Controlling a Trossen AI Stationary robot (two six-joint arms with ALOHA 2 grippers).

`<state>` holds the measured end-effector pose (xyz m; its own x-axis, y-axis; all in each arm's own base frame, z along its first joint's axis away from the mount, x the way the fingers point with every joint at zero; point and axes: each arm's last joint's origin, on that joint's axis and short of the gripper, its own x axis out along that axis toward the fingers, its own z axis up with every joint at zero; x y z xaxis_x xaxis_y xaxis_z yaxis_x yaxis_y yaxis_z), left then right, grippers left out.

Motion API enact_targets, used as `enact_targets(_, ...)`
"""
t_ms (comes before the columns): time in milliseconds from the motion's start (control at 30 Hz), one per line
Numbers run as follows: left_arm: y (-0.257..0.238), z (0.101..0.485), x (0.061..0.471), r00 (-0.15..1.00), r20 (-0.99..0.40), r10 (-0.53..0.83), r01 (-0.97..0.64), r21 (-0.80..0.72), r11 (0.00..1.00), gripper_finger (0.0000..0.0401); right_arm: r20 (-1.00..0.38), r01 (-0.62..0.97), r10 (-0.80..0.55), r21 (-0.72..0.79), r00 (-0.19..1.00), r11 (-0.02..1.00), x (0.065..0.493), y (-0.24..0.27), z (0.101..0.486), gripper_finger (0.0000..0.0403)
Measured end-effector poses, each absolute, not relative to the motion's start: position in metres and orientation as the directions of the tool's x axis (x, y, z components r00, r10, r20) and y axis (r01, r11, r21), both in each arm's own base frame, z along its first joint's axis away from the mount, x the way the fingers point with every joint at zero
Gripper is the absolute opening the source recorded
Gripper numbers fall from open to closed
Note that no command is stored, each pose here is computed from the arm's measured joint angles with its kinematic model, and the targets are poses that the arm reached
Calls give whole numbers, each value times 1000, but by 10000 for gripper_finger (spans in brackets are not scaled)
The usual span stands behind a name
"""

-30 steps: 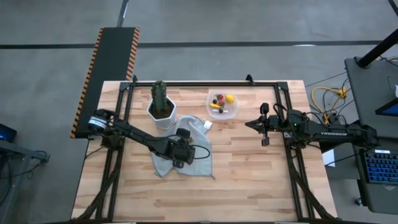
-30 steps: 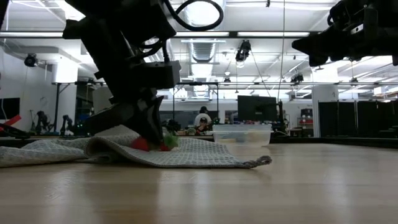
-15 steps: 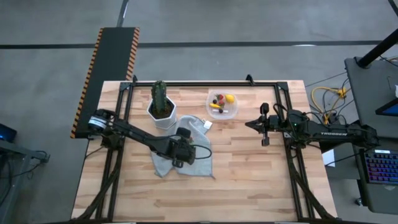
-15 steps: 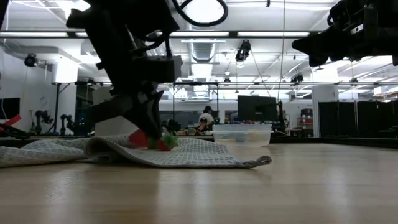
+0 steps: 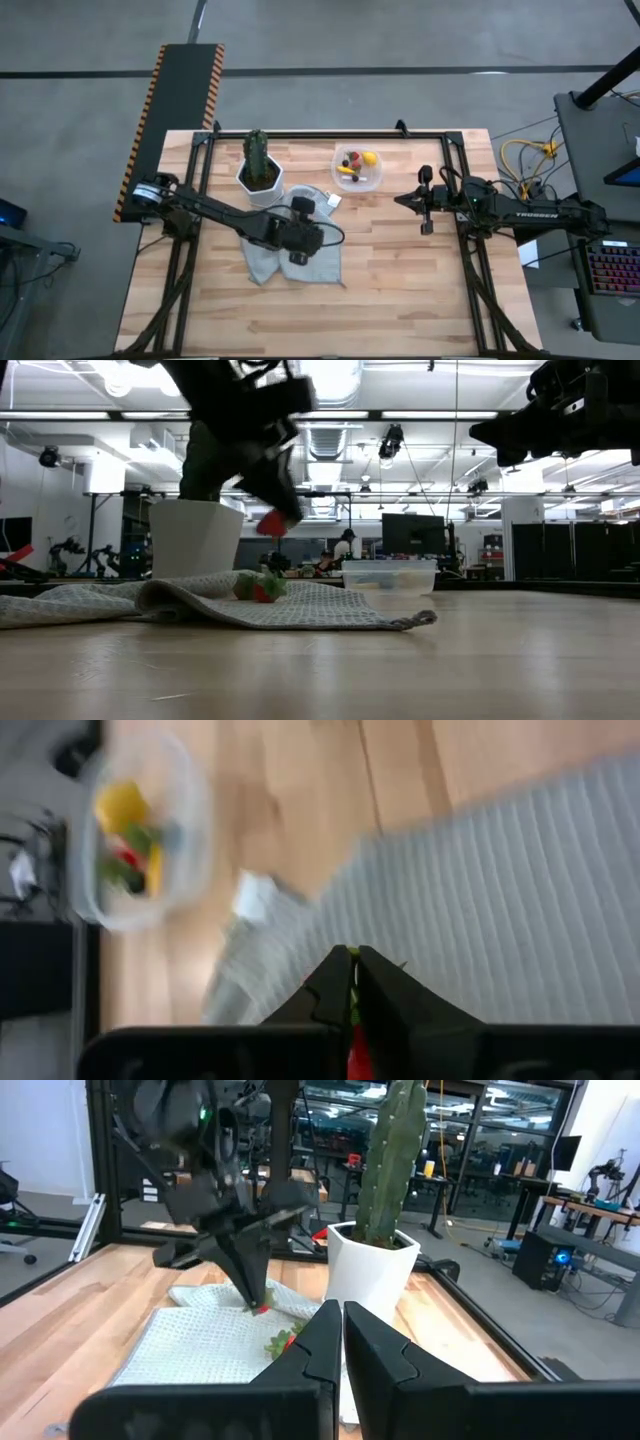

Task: Pick and placing Produce into tupperware
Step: Put the red strawberry into the transparent bin

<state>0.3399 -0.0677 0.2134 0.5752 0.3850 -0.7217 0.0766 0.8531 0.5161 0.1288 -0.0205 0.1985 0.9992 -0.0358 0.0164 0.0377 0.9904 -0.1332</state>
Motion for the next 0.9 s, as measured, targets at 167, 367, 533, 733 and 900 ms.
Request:
enact_targets(167,-60,228,354,664,-642,383,33,537,843,0,18,38,-36,-133,999,990,129,-21,199,9)
enact_targets(367,-44,241,368,753,-523,400,-47,563,825,0,18,38,-36,-134,999,990,129,-21,199,9)
enact_targets(533,-28,249,375,786,-452,422,-123,554,823,0,19,38,-36,-134,999,990,129,-20,199,9)
enact_targets(733,-27,256,380,832,-382,403,-157,534,831,0,18,38,-36,-124,999,992,129,-20,199,38)
enact_targets(900,-28,264,383,874,-320,365,-172,498,850,0,11,37,-36,-83,999,996,130,-21,198,111)
